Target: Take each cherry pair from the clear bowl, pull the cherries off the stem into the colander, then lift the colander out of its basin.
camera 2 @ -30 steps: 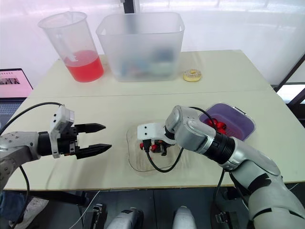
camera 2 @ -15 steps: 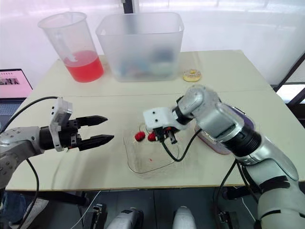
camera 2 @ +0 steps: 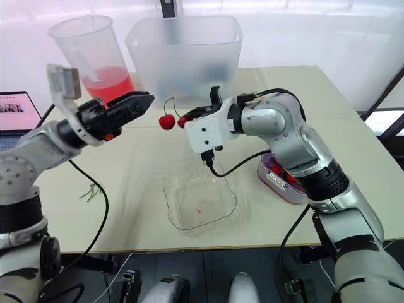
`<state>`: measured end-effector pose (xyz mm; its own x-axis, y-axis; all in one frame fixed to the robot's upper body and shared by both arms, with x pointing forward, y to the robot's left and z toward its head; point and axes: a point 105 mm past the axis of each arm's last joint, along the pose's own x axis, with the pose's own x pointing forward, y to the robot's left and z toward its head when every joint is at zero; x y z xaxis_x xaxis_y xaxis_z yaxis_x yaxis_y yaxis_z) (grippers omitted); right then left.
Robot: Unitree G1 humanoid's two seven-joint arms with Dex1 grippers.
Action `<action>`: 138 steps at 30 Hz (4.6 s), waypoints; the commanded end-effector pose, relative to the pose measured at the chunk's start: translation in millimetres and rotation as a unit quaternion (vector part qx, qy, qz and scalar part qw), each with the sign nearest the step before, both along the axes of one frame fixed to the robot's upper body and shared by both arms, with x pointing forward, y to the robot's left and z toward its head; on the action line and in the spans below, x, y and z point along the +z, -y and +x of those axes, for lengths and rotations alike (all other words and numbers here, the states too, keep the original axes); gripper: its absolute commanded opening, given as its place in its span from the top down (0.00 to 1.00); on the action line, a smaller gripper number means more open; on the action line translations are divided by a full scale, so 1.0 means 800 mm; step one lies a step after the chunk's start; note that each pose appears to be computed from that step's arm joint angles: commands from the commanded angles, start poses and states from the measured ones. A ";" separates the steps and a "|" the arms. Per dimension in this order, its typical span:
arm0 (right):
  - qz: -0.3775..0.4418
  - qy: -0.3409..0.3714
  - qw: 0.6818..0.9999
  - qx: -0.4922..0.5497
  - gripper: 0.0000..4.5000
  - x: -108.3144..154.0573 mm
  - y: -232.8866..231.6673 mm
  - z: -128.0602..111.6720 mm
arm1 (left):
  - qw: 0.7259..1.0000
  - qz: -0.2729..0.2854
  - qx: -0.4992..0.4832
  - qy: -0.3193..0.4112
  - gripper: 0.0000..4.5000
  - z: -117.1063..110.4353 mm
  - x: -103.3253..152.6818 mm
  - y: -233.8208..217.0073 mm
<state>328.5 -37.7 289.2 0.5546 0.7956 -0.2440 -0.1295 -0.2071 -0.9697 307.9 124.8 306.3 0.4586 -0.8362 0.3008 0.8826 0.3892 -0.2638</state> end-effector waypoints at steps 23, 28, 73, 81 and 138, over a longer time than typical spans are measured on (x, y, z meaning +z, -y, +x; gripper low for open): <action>-0.051 0.136 0.988 0.059 0.89 -0.013 -0.017 -0.013 | 0.995 0.098 -0.024 -0.026 0.18 0.022 -0.006 0.044; -0.051 0.133 0.988 0.055 0.89 -0.013 -0.015 -0.011 | 0.992 0.119 -0.016 -0.032 0.75 0.023 -0.014 0.042; 0.303 -0.661 0.681 0.086 0.02 -0.007 0.029 -0.058 | 0.982 0.121 -0.147 0.005 1.00 -0.037 -0.013 0.059; 0.287 -0.675 0.672 0.100 0.20 -0.011 0.011 -0.062 | 0.983 0.120 -0.142 0.006 1.00 -0.038 -0.013 0.059; 0.277 -0.621 0.722 -0.129 0.85 -0.048 0.151 -0.034 | 0.986 0.096 -0.139 0.009 1.00 -0.033 -0.012 0.058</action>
